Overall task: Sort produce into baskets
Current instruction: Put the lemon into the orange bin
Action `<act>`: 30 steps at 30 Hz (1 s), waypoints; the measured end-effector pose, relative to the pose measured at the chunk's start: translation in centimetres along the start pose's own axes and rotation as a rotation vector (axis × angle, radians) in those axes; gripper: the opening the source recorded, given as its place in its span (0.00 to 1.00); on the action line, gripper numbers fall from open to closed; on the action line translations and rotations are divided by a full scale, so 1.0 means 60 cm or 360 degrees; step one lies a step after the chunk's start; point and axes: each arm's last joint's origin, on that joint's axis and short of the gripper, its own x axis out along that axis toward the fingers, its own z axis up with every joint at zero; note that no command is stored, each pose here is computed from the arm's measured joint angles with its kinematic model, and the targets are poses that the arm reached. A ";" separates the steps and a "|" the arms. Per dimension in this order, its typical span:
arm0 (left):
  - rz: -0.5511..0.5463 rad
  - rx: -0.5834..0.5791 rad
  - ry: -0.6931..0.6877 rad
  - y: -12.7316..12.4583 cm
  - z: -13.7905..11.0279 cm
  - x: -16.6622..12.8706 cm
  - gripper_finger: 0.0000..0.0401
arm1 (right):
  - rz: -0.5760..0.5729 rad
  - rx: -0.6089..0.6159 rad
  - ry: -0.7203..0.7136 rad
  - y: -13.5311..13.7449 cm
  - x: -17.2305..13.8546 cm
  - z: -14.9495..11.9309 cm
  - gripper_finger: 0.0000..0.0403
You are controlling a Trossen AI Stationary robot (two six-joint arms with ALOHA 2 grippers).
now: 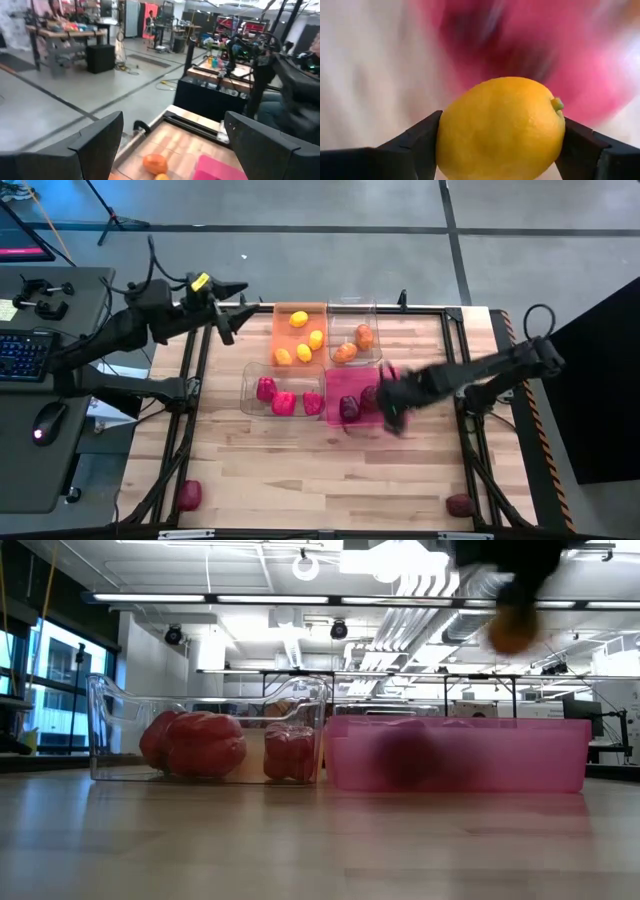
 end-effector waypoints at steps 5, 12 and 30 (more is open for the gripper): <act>-0.0048 -0.0118 0.0061 -0.003 -0.015 0.010 0.84 | -0.0215 0.0057 -0.0848 -0.064 -0.042 0.132 0.72; -0.0151 -0.0383 0.0054 -0.006 -0.013 0.011 0.84 | -0.0206 0.0142 -0.1589 -0.156 -0.004 0.281 0.72; -0.0171 -0.0479 0.0005 -0.008 -0.008 0.014 0.84 | 0.0218 0.0492 -0.1223 -0.209 0.161 0.426 0.72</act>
